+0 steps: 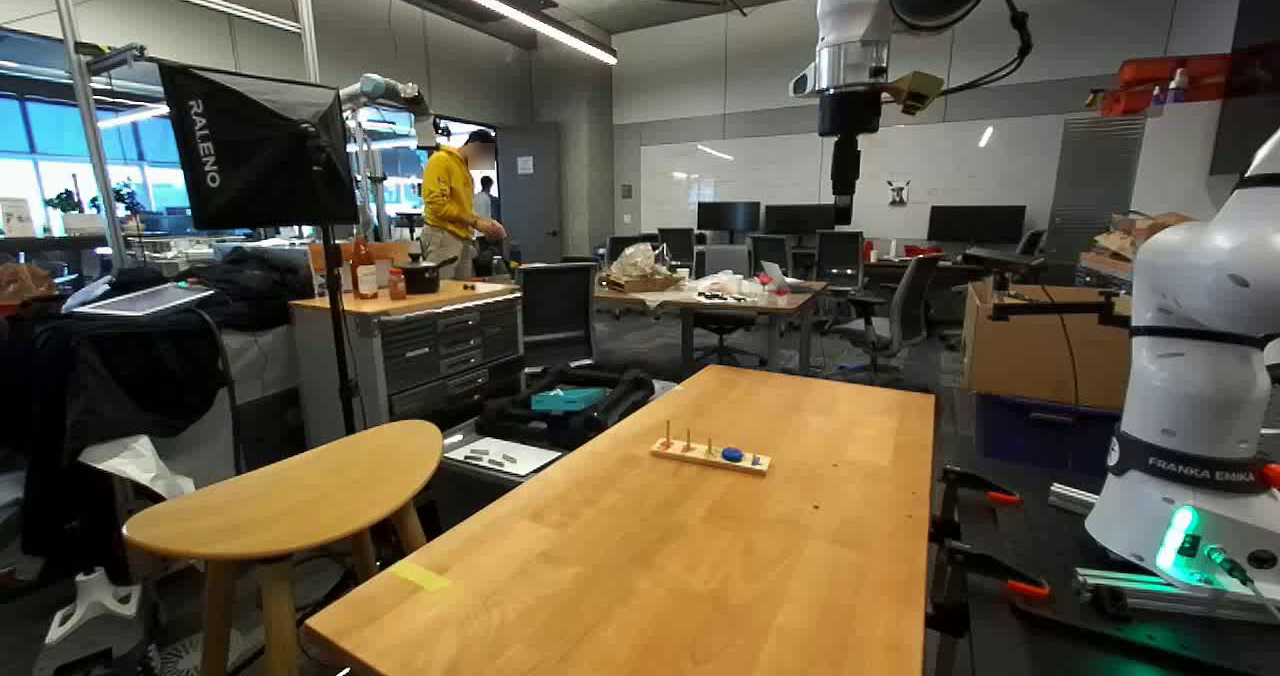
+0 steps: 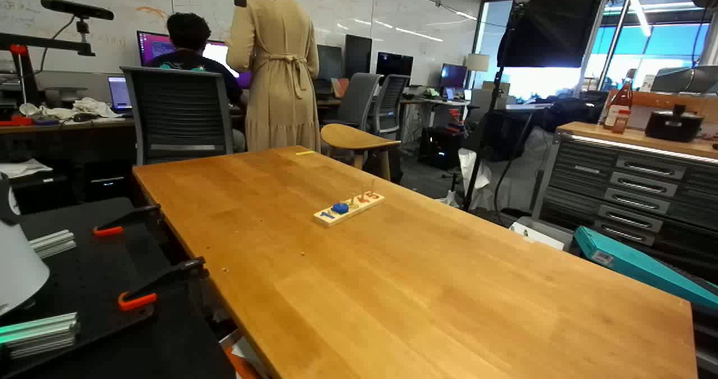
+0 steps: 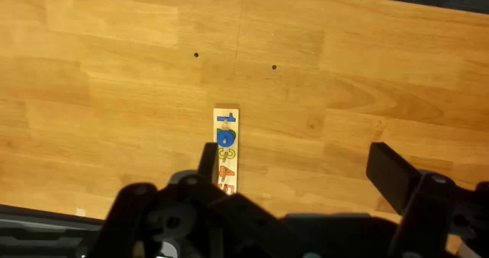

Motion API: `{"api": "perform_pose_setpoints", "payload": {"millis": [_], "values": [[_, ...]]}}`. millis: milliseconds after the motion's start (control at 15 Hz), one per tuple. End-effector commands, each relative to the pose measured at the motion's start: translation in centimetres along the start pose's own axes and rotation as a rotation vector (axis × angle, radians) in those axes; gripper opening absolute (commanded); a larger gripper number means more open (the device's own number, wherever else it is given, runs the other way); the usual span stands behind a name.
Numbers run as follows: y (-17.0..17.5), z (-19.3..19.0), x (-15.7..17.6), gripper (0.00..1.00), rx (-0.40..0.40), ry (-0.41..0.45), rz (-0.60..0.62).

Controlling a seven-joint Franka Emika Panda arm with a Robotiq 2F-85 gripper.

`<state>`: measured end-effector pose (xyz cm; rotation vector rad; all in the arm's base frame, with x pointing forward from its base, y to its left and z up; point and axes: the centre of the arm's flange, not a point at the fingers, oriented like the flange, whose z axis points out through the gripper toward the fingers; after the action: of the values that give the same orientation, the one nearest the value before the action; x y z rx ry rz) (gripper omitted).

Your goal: Put the blue disk on the table

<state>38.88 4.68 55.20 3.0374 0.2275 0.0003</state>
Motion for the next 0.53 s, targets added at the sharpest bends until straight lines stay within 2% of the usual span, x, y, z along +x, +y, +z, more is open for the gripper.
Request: {"api": "perform_pose_setpoints", "payload": {"millis": [0, 267, 467], "values": [[0.0, -0.2, 0.0, 1.00, 0.000, 0.004, 0.000], [-0.2, 0.2, 0.4, 1.00, -0.020, 0.028, -0.001], [0.0, 3.0, 5.5, 1.00, -0.044, 0.034, 0.031]]}}
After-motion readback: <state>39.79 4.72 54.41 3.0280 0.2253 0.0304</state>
